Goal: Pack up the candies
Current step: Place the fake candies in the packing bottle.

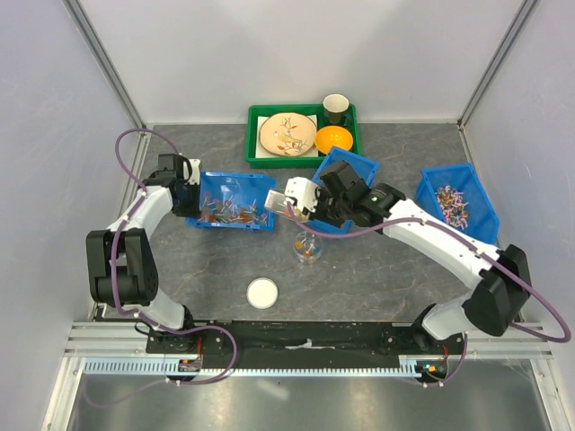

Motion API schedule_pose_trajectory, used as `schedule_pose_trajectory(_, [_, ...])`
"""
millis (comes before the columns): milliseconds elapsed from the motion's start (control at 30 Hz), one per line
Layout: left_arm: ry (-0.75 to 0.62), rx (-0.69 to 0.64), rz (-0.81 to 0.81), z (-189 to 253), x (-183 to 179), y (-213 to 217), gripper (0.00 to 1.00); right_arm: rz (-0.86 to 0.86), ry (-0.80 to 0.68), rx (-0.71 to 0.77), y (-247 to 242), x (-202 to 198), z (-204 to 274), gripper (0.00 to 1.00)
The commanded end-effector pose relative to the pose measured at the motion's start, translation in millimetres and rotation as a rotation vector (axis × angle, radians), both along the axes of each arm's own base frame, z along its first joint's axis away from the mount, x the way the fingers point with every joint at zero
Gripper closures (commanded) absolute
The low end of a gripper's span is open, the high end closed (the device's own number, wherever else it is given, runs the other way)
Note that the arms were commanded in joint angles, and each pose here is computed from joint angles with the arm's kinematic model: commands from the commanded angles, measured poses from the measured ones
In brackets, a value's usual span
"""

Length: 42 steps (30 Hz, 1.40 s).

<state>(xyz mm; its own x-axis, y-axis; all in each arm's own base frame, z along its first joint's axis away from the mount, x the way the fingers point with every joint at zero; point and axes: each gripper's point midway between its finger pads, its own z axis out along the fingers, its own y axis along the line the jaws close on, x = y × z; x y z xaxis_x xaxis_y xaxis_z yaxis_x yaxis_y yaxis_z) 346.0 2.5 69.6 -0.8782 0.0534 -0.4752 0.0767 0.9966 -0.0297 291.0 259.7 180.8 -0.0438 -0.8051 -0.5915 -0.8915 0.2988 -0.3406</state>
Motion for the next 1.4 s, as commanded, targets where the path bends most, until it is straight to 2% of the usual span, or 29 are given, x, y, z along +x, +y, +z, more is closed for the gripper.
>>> schedule_pose_trajectory(0, [-0.077,-0.005,0.007,13,21,1,0.98,0.02,-0.043,-0.062,-29,-14,16,1.0])
schedule_pose_trajectory(333, [-0.077,-0.007,0.006,14,21,1,0.98,0.021,-0.007,-0.219,-70,-37,-13,1.0])
schedule_pose_trajectory(733, [-0.066,-0.008,0.006,10,20,0,0.99,0.0,-0.023,-0.39,-97,-32,-18,1.0])
schedule_pose_trajectory(1367, [-0.066,-0.011,0.005,10,20,-1,0.99,0.048,-0.073,-0.591,-102,-37,-15,1.0])
